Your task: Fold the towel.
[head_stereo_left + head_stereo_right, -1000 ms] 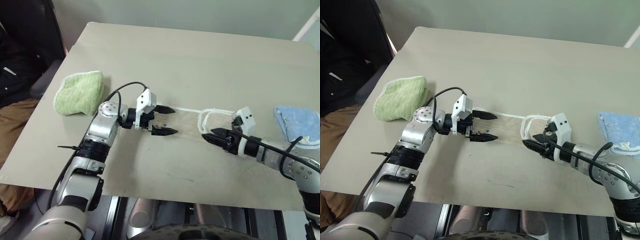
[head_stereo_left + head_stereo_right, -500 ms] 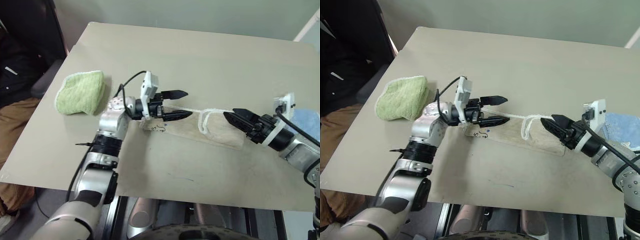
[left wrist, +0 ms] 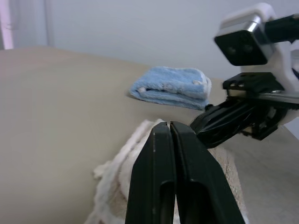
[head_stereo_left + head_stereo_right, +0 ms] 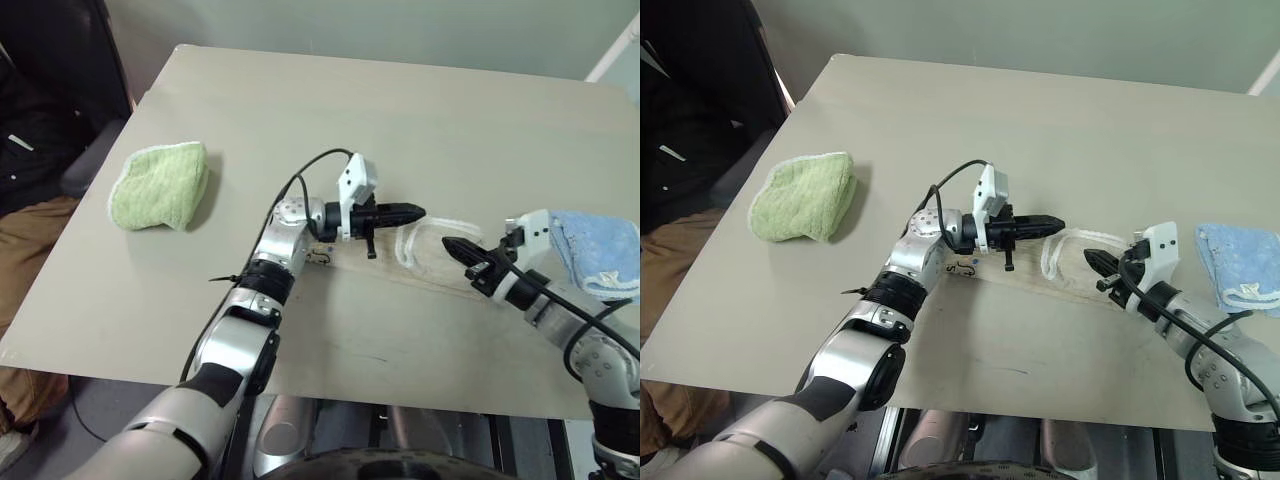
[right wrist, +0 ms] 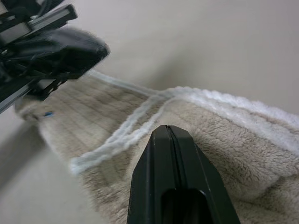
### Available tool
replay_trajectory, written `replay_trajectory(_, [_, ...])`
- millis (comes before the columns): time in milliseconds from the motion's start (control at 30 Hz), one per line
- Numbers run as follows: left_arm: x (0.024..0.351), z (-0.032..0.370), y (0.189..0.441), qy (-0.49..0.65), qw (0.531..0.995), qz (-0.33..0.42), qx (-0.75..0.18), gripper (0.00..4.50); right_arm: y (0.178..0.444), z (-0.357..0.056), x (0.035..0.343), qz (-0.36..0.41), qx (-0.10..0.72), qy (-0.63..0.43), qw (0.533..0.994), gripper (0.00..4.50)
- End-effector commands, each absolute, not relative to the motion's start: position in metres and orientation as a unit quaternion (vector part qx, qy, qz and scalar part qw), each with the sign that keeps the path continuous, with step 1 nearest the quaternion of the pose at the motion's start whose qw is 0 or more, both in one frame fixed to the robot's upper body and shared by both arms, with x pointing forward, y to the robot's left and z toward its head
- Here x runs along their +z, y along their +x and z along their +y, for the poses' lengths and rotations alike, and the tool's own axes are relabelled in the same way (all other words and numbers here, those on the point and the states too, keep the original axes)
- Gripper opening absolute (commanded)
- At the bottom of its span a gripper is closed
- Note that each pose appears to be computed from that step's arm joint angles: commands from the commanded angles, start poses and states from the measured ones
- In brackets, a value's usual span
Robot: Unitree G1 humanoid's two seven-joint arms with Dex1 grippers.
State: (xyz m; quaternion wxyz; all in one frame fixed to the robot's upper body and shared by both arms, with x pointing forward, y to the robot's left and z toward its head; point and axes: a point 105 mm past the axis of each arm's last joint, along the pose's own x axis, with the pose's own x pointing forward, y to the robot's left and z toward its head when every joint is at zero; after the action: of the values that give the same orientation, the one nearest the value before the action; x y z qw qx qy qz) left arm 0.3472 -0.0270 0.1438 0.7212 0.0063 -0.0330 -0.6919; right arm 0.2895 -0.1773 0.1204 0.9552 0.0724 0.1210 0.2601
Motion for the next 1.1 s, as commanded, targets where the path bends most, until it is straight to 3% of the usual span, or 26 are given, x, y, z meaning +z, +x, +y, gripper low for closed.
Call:
replay_trajectory(33, [0.161,-0.039,0.337,0.013,0.692,-0.064,-0.719,0.03,0.297,-0.181,0.130,0.088,0.245,0.059,0.964,0.00])
replay_trajectory(600, [0.121,-0.056,0.327,0.078,0.691,-0.022,-0.718,0.03,0.310,-0.216,0.138,0.062,0.173,0.071,0.980,0.00])
replay_trajectory(900, [0.075,-0.038,0.316,0.156,0.668,0.053,-0.725,0.03,0.317,-0.213,0.089,0.119,0.142,0.001,0.983,0.00])
replay_trajectory(1100, [0.070,-0.032,0.316,0.151,0.679,0.068,-0.715,0.03,0.323,-0.208,0.075,0.120,0.135,-0.011,0.983,0.00])
